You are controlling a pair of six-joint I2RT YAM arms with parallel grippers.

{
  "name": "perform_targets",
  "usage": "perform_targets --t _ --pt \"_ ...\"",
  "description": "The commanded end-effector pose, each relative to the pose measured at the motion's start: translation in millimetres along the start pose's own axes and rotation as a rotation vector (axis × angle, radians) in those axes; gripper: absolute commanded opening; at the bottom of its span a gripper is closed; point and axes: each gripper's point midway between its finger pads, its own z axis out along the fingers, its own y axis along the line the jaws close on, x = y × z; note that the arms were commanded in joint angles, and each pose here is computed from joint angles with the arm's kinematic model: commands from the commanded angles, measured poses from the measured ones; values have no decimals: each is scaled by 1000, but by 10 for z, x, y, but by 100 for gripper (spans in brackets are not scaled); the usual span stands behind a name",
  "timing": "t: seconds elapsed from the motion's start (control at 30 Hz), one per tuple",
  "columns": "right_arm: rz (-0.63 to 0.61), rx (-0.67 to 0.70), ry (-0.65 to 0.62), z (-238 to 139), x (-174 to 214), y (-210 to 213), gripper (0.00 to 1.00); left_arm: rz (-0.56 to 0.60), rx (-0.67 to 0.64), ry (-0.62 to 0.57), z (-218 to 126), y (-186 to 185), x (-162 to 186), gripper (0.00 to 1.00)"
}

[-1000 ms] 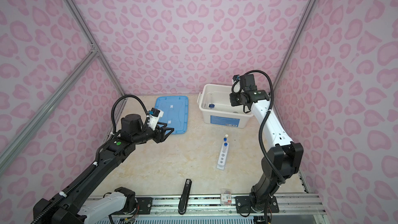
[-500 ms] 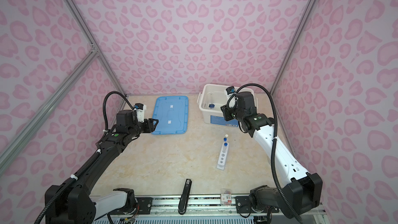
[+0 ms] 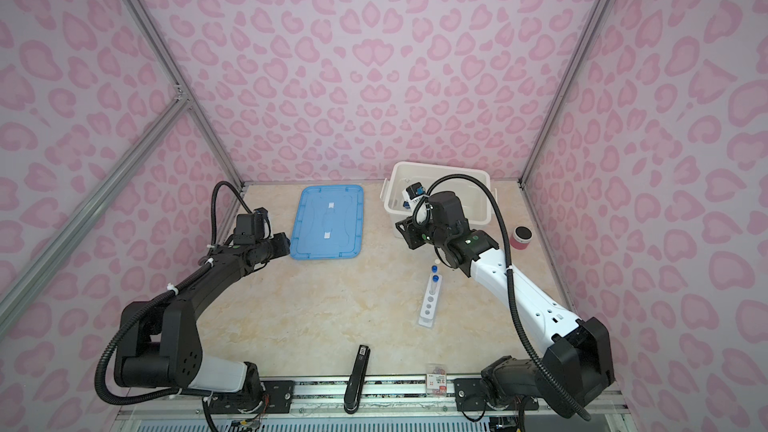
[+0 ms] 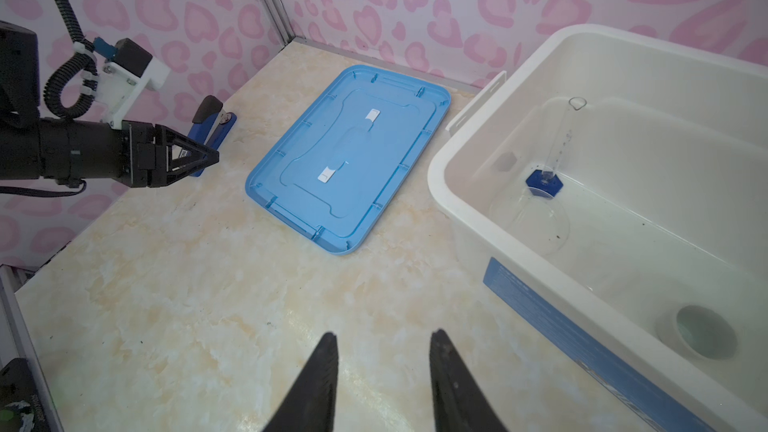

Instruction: Organize the chemistry lab equipment

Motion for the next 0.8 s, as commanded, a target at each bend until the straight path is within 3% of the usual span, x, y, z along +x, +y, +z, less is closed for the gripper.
perform_targets --t 0.0,0.37,0.77 --pt "12 -11 -24 31 -32 30 37 15 -62 37 110 108 22 48" --pt "19 -40 -14 108 33 95 37 69 -111 138 425 173 73 47" --pt "21 -60 19 207 130 119 37 89 -138 172 625 172 6 44"
